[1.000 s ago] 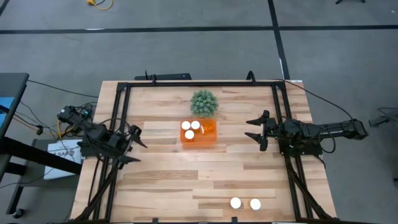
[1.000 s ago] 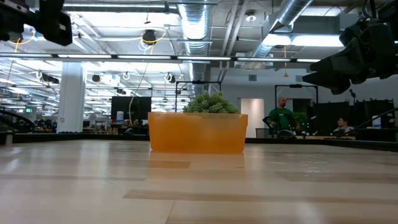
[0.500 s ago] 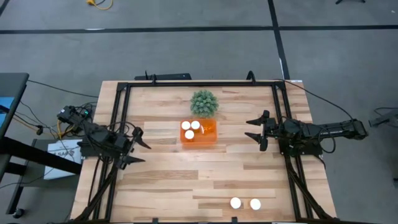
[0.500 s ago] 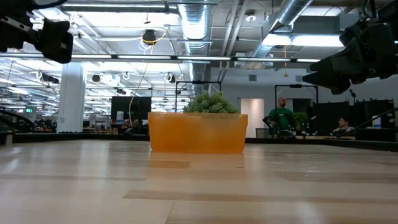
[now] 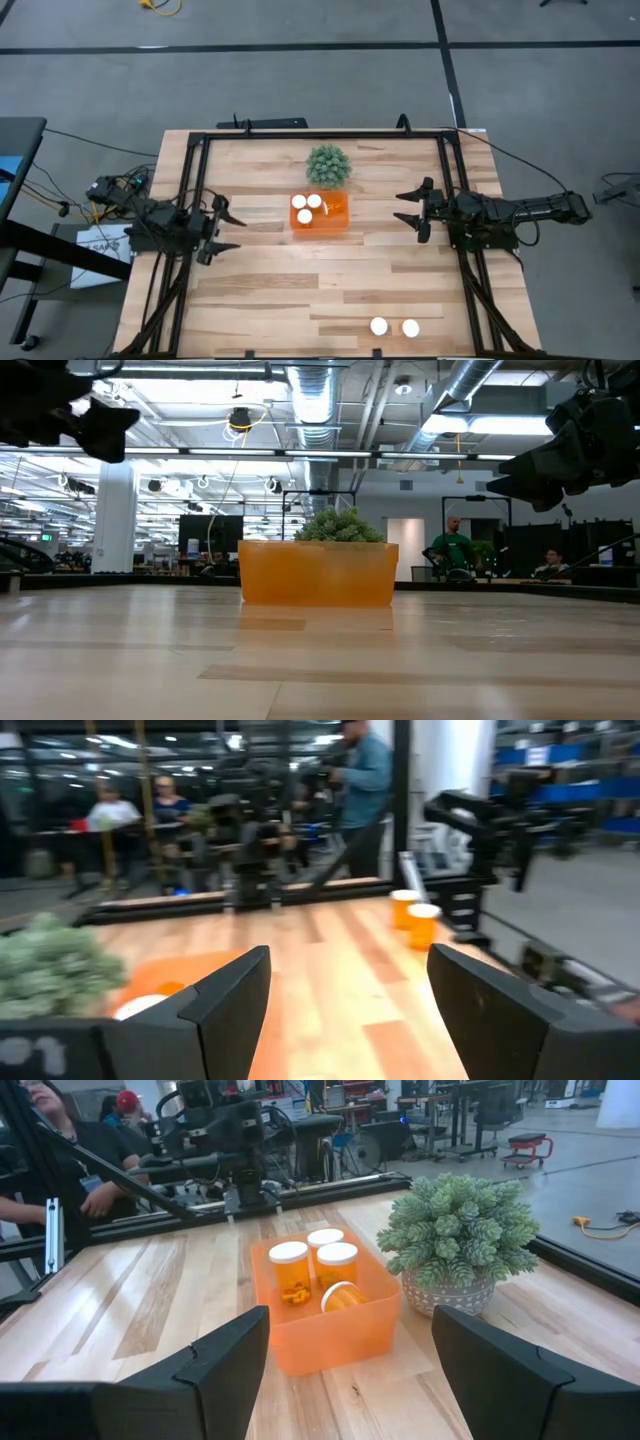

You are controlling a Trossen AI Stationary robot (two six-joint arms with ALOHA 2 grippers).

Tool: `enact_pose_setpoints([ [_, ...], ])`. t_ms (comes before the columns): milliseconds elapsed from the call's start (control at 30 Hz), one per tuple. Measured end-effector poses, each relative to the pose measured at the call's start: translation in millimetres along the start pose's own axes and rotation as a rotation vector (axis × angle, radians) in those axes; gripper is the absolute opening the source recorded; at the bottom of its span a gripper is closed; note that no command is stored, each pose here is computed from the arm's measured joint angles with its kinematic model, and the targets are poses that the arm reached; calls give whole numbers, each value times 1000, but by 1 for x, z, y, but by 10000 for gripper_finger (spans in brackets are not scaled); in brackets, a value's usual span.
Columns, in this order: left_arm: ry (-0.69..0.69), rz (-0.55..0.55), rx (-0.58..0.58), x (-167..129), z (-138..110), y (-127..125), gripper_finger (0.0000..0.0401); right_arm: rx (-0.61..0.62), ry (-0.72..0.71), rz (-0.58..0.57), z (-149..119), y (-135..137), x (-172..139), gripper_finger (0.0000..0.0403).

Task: Pick and place pill bottles into a basket
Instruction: Put the orange pill bottle into the orange bin

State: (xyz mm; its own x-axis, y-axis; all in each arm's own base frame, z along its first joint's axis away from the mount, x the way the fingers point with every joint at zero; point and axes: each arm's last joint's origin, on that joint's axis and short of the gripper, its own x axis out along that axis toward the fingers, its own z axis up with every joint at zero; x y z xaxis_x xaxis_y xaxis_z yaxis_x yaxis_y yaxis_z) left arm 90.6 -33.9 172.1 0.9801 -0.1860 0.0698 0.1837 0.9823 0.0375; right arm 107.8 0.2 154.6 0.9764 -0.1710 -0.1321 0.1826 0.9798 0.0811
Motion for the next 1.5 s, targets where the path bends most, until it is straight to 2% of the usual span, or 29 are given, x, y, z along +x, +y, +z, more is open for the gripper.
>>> enact_pose_setpoints([
  [333, 8, 217, 28, 1, -1, 21, 261, 0, 0, 0, 0, 0, 0, 276],
  [467, 14, 192, 32, 1, -2, 24, 261, 0, 0, 0, 0, 0, 0, 276],
  [1500, 16, 209, 11, 1, -2, 25, 261, 2, -6, -1, 1, 0, 0, 276],
])
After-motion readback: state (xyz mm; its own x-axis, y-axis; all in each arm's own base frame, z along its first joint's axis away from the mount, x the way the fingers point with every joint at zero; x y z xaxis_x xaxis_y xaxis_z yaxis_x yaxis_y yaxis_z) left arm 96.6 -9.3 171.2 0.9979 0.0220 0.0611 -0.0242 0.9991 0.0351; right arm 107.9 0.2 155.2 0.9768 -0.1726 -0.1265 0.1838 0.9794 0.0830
